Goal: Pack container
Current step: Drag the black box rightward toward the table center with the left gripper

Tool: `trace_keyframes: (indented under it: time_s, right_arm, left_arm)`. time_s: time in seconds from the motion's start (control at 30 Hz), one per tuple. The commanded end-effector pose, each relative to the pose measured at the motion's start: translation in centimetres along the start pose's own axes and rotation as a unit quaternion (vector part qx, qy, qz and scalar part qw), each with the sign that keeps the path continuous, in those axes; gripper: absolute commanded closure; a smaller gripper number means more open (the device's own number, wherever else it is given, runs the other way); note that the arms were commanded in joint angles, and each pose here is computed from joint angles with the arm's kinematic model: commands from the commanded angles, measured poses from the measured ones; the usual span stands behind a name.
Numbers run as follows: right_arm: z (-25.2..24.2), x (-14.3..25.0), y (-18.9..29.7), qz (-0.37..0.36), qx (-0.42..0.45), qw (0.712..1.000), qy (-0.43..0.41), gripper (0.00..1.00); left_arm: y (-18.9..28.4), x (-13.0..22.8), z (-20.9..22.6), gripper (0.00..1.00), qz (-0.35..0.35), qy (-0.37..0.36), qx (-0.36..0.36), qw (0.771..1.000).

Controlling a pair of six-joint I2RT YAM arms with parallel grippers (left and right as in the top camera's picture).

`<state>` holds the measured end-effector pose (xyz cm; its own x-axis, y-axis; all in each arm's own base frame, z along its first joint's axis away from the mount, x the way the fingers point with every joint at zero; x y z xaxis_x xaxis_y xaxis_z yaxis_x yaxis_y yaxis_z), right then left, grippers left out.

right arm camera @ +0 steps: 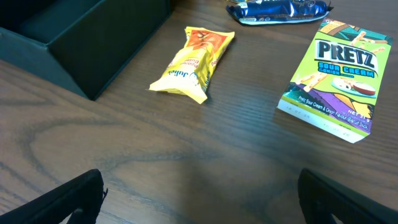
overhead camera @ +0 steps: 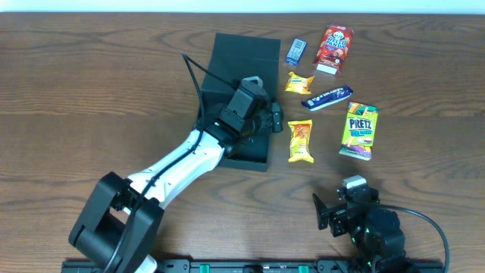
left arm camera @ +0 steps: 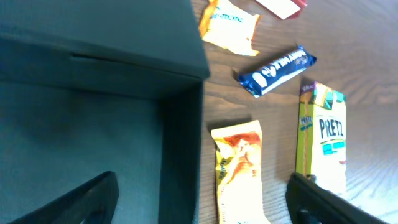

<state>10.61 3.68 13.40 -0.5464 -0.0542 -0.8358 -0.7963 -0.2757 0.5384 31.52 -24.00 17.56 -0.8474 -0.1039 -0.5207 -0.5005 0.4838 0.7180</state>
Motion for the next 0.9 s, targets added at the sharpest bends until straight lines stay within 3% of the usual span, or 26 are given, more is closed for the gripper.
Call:
trace_keyframes:
  time_s: [0.0,0.13,0.33,0.47,0.7,0.8,0.87]
  right_arm:
    - [-0.2,0.1,0.0,0.001,0.008,1.0,-0.005,0.01]
    - [-0.2,0.1,0.0,0.001,0.008,1.0,-0.005,0.01]
    - [-0.2,0.1,0.0,0.001,0.008,1.0,-0.005,0.01]
    - [-0.2,0.1,0.0,0.001,0.008,1.0,-0.005,0.01]
    - [-0.2,0.1,0.0,0.001,0.008,1.0,-0.005,0.01]
    - [-0.2,0.1,0.0,0.001,0.008,1.0,-0.005,0.01]
    - [-0.2,0.1,0.0,0.001,0.008,1.0,-0.005,0.01]
  left_arm:
    - [1.4,-2.0,0.2,0.03,-0.037,-0.012,-0.004,0.999]
    - [5.4,-4.0,1.1,0.05,-0.077,-0.049,-0.021,0.996]
    - [12.4,-5.4,5.1,0.05,-0.124,-0.121,-0.196,0.965]
    - [12.7,-4.8,7.8,0.05,-0.062,-0.165,-0.253,0.951]
    - [6.9,-2.6,11.1,0.0,0.066,-0.201,-0.283,0.935]
    - [5.3,-1.8,11.8,0.12,0.098,-0.202,-0.284,0.932]
    - [4.5,-1.4,12.0,0.28,0.112,-0.201,-0.274,0.934]
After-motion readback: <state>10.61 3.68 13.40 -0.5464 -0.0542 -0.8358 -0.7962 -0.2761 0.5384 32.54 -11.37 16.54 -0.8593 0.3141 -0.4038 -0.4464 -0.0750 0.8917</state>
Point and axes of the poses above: each gripper's point midway between its finger pads, its own y axis back along the fingers, its own z axis along the line the jaws close on, x = y × z, the point moved 10 cm from there along y, back along the fingers, and after that the axes turned 5 degrees about -y, right-handed, at the moved point
